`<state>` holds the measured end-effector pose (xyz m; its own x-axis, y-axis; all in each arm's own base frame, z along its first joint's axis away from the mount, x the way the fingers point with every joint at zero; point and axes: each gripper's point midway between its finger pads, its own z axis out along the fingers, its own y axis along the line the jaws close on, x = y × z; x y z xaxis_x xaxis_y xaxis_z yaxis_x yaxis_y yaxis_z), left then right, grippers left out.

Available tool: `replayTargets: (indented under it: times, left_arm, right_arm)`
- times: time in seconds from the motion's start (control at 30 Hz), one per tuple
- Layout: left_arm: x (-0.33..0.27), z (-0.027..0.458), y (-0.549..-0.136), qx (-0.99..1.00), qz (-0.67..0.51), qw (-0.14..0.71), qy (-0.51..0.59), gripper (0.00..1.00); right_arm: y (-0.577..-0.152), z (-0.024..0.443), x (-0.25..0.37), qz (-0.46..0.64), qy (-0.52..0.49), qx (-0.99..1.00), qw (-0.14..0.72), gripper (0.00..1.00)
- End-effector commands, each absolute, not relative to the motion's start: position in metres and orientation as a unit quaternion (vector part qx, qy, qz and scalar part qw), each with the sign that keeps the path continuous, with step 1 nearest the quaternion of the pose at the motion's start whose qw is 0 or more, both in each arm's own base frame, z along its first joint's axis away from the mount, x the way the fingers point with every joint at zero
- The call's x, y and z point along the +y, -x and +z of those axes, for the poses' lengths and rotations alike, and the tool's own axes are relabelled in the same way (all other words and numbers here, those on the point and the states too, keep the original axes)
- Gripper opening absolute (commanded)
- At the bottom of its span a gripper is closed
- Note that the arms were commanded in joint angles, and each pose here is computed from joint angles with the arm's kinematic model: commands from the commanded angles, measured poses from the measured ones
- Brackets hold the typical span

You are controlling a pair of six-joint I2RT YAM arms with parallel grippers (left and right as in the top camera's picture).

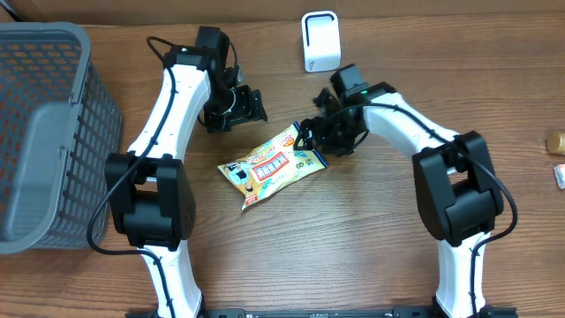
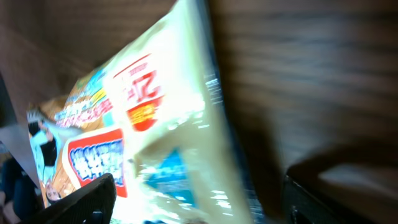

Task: Scan the item barcode

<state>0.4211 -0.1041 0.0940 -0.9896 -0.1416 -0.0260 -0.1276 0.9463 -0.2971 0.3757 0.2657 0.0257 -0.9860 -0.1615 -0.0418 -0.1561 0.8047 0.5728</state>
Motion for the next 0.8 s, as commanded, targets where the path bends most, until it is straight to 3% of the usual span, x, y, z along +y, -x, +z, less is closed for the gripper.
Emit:
replayTargets:
  times: [0.0, 0.13, 0.37, 0.6, 0.63, 0.67, 0.77]
  left_arm:
    - [-0.098, 0.095, -0.424, 0.986, -0.146, 0.023, 0.083, 0.82]
    - [-0.090, 0.094, -0.418, 0.987, -0.133, 0.011, 0.089, 0.82]
    - [-0.082, 0.091, -0.407, 0.990, -0.108, -0.007, 0.093, 0.84]
    - [-0.067, 0.089, -0.394, 0.991, -0.062, -0.029, 0.114, 0.85]
    - [-0.065, 0.088, -0.394, 0.991, -0.057, -0.030, 0.116, 0.85]
    - [-0.064, 0.088, -0.393, 0.991, -0.053, -0.032, 0.118, 0.85]
    - [-0.063, 0.088, -0.390, 0.991, -0.049, -0.037, 0.118, 0.86]
  right_arm:
    - [-0.363, 0.014, 0.280, -0.293, -0.108, -0.950, 0.019, 0.88]
    - [-0.350, -0.013, 0.280, -0.281, -0.096, -0.953, 0.059, 0.88]
    - [-0.340, -0.026, 0.284, -0.295, -0.052, -0.948, 0.104, 0.67]
    - [-0.343, -0.032, 0.295, -0.272, 0.001, -0.957, 0.098, 0.30]
    - [-0.343, -0.032, 0.299, -0.273, 0.003, -0.957, 0.096, 0.13]
    - [-0.343, -0.032, 0.301, -0.273, 0.009, -0.957, 0.095, 0.04]
    - [-0.347, -0.033, 0.303, -0.266, 0.022, -0.960, 0.087, 0.04]
